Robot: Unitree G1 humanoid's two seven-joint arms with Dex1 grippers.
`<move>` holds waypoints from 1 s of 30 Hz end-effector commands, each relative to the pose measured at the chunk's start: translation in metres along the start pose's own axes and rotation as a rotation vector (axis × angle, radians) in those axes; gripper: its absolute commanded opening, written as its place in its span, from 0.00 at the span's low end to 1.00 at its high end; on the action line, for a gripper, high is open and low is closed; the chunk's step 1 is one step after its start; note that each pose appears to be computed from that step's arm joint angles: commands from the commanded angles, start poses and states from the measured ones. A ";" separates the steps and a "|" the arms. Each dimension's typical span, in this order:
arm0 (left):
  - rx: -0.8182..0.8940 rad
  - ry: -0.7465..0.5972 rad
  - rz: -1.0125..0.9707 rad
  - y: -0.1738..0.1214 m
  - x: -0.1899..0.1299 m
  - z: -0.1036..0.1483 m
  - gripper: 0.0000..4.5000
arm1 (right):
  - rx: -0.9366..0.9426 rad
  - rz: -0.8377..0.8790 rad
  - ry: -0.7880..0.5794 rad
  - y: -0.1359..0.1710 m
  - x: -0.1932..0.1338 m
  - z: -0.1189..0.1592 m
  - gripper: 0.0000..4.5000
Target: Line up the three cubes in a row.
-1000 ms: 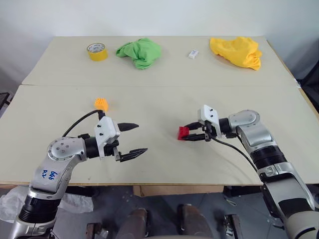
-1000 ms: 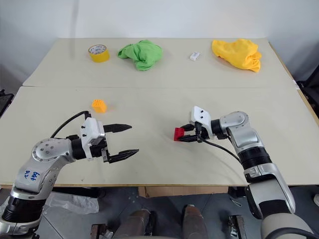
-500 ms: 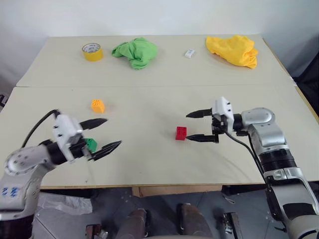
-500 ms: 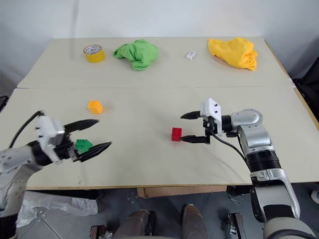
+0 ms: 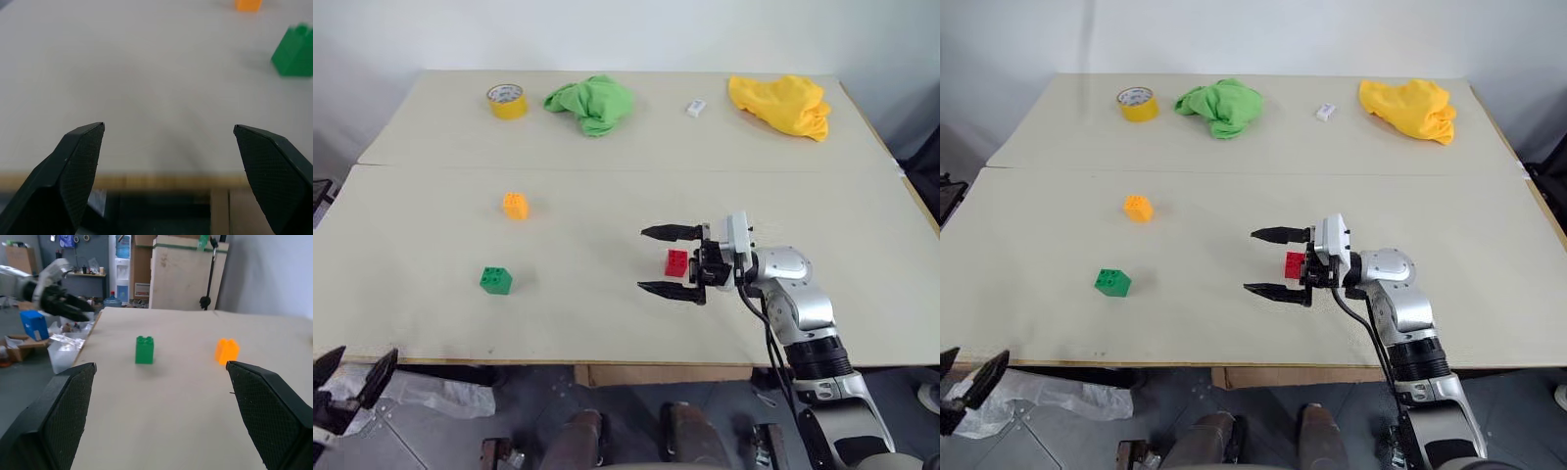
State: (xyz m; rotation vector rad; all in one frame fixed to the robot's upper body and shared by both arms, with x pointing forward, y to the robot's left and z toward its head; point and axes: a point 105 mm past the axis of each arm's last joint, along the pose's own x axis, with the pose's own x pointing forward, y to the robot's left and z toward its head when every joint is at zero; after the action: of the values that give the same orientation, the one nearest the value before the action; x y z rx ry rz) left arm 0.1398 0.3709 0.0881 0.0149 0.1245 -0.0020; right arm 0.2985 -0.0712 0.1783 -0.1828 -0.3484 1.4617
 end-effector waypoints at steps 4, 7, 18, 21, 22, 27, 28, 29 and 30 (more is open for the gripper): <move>0.132 -0.145 -0.098 -0.045 0.030 0.036 1.00 | -0.071 -0.009 0.047 -0.002 -0.020 0.003 0.99; 0.120 -0.229 -0.143 -0.079 0.057 0.058 1.00 | -0.040 0.011 0.069 -0.001 -0.025 -0.001 0.99; -0.045 -0.145 -0.061 -0.147 0.109 0.040 1.00 | -0.021 0.072 0.054 0.007 -0.012 0.001 0.99; -0.006 -0.097 -0.044 -0.150 0.114 0.031 1.00 | -0.018 0.066 0.056 0.007 -0.013 0.001 0.99; -0.005 -0.091 -0.033 -0.149 0.115 0.029 0.96 | -0.016 0.065 0.056 0.007 -0.013 0.001 1.00; -0.005 -0.097 -0.035 -0.150 0.120 0.029 0.67 | -0.007 0.089 0.066 0.012 -0.015 -0.001 1.00; 0.002 -0.089 -0.032 -0.149 0.120 0.028 0.61 | -0.006 0.094 0.067 0.013 -0.015 -0.001 1.00; 0.001 -0.089 -0.033 -0.148 0.121 0.027 0.53 | -0.002 0.101 0.069 0.014 -0.014 -0.001 1.00; 0.004 -0.088 -0.032 -0.148 0.122 0.027 0.46 | -0.003 0.103 0.069 0.015 -0.014 -0.001 1.00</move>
State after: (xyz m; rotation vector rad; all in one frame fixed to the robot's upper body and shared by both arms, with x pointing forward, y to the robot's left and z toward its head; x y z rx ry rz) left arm 0.2638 0.2199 0.0933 -0.0074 0.0547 -0.0399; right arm 0.2905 -0.0842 0.1643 -0.2418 -0.2549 1.5285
